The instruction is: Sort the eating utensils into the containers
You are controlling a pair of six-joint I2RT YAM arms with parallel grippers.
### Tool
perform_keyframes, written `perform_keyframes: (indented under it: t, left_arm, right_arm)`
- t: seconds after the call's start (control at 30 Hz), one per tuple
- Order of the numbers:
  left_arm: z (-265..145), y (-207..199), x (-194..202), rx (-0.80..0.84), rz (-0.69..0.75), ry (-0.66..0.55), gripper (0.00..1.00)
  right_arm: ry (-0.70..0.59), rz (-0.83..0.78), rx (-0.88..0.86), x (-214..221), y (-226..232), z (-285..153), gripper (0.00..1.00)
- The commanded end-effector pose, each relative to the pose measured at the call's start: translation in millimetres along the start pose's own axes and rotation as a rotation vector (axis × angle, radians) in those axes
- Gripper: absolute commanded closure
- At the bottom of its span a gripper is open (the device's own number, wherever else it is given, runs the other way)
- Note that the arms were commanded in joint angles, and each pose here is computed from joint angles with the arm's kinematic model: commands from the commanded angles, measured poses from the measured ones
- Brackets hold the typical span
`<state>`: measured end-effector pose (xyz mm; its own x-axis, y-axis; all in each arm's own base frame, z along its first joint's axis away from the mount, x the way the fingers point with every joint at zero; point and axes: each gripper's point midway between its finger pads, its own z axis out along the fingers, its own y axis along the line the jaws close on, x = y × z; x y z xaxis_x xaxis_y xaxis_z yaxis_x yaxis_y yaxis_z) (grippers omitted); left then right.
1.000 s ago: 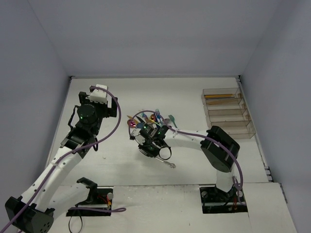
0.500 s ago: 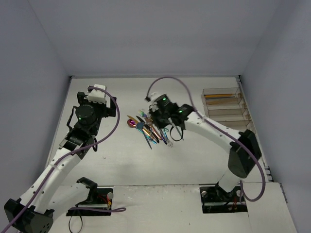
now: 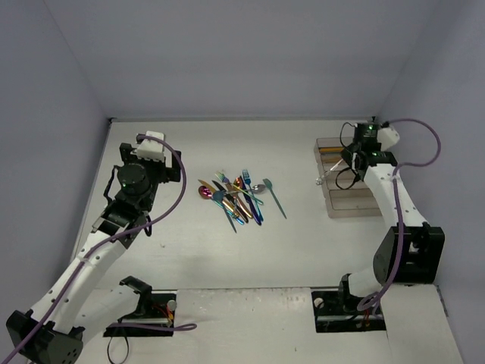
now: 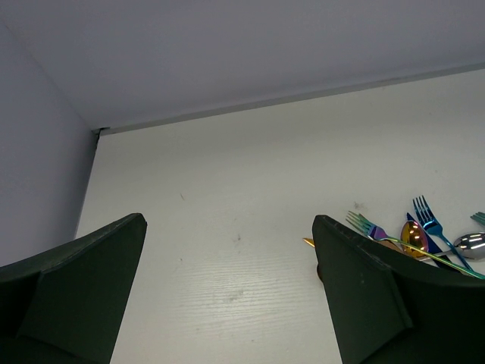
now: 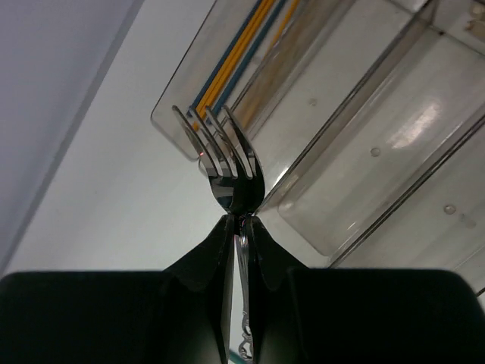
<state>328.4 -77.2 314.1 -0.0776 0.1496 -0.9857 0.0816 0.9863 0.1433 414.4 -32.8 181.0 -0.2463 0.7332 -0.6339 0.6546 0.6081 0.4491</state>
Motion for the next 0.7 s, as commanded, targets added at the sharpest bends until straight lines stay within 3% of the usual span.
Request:
perform_keyframes:
  t: [0.0,0.33,0.67]
  left_arm:
    - [-6,2,-41,0.004,-0.063,-0.12,0.1]
    - [-6,0,-41,0.015,-0.069,-0.119,0.1]
    - [-3,-2,-37,0.019,-0.063,-0.106,0.1]
  right_arm:
    - [-0.149,0.353,-0.02,-49,7,24,1.0]
    - [-0.269,0.583,0.093,-78,-21,74,1.0]
    - [-0.261,0.624,0.125,-72,-26,112,1.0]
